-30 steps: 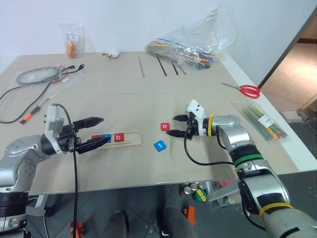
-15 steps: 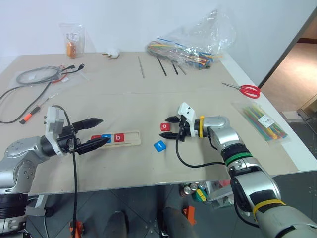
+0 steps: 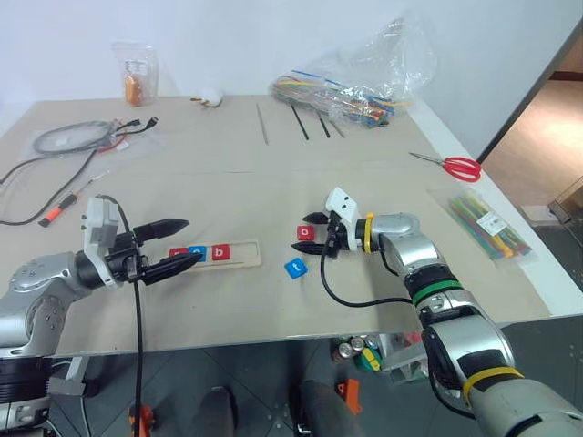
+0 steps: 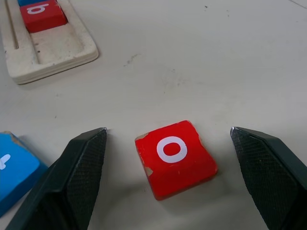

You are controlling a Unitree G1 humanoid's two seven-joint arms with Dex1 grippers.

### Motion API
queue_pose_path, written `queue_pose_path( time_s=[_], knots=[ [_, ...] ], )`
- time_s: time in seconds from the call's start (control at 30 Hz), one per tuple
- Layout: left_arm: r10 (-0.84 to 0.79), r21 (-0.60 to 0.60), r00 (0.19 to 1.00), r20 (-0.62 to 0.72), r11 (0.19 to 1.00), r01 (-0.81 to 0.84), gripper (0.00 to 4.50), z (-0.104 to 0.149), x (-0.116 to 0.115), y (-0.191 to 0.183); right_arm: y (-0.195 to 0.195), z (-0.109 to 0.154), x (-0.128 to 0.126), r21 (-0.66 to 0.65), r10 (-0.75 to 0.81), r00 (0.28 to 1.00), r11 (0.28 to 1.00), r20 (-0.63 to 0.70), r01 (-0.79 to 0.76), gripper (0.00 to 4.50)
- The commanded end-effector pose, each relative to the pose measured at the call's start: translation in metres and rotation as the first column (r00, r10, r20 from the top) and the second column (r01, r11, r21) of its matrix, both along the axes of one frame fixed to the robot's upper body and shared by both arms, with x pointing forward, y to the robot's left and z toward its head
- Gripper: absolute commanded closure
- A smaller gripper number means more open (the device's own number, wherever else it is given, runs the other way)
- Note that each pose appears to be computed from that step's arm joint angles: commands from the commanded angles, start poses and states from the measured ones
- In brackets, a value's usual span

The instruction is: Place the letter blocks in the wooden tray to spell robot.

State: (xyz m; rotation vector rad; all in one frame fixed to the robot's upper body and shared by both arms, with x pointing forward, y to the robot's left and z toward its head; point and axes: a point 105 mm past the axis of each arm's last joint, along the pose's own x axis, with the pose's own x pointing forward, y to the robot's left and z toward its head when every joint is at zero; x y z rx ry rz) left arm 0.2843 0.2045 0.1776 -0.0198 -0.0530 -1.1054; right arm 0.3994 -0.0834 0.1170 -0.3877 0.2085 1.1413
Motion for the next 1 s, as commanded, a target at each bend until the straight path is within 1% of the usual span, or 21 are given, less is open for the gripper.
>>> queue_pose_path(
  time_s=[0.03,0.1,0.17,0.33,0.4,0.47,0.5,0.57,0.7,0.8,0.93,1.0],
  knots=[
    [-0.007,-0.004,0.999,0.034,1.000,0.007,0.00,0.003,-0.005,0.001,-0.025,0.043,-0.001,0.112,-0.053,0.998,0.993,0.043,0.048,0.53],
    [-0.007,-0.008,1.000,0.030,1.000,0.007,0.00,0.002,-0.005,0.001,-0.028,0.044,-0.003,0.090,-0.062,0.996,0.994,0.061,0.057,0.53],
    [-0.010,-0.012,1.000,0.029,1.000,0.011,0.00,0.001,-0.004,-0.001,-0.030,0.047,-0.009,0.101,-0.060,0.997,0.993,0.054,0.054,0.53],
    [-0.026,-0.027,0.999,0.030,0.999,0.026,0.00,0.000,-0.001,-0.008,-0.029,0.043,-0.037,0.077,-0.059,0.998,0.995,0.029,0.057,0.53],
    [-0.029,-0.034,0.999,0.028,0.999,0.030,0.00,-0.002,0.000,-0.010,-0.025,0.036,-0.047,0.050,-0.113,0.994,0.992,-0.004,0.113,0.53],
    [-0.034,-0.041,0.999,0.024,0.999,0.035,0.00,-0.005,0.001,-0.011,-0.020,0.025,-0.053,-0.011,-0.248,0.968,0.969,-0.042,0.248,0.53],
    [-0.036,-0.043,0.999,0.023,0.998,0.037,0.00,-0.005,0.001,-0.012,-0.016,0.024,-0.057,-0.029,-0.286,0.957,0.958,-0.050,0.285,0.53],
    [-0.044,-0.050,0.999,0.022,0.998,0.045,0.00,-0.006,0.003,-0.014,-0.010,0.032,-0.063,-0.015,-0.361,0.930,0.933,-0.064,0.361,0.53],
    [-0.061,-0.052,0.998,0.020,0.997,0.062,0.00,-0.006,0.008,-0.018,-0.013,0.046,-0.062,-0.022,-0.475,0.879,0.880,-0.040,0.474,0.53],
    [-0.071,-0.055,0.997,0.023,0.996,0.072,0.00,-0.005,0.011,-0.019,-0.017,0.054,-0.056,-0.007,-0.555,0.831,0.831,-0.038,0.556,0.53],
    [-0.089,-0.061,0.996,0.023,0.994,0.090,0.00,-0.005,0.014,-0.023,-0.021,0.059,-0.052,-0.007,-0.632,0.774,0.775,-0.033,0.632,0.53],
    [-0.096,-0.061,0.995,0.020,0.993,0.097,0.00,-0.007,0.014,-0.024,-0.021,0.058,-0.052,-0.007,-0.662,0.747,0.748,-0.060,0.663,0.53]
  ],
)
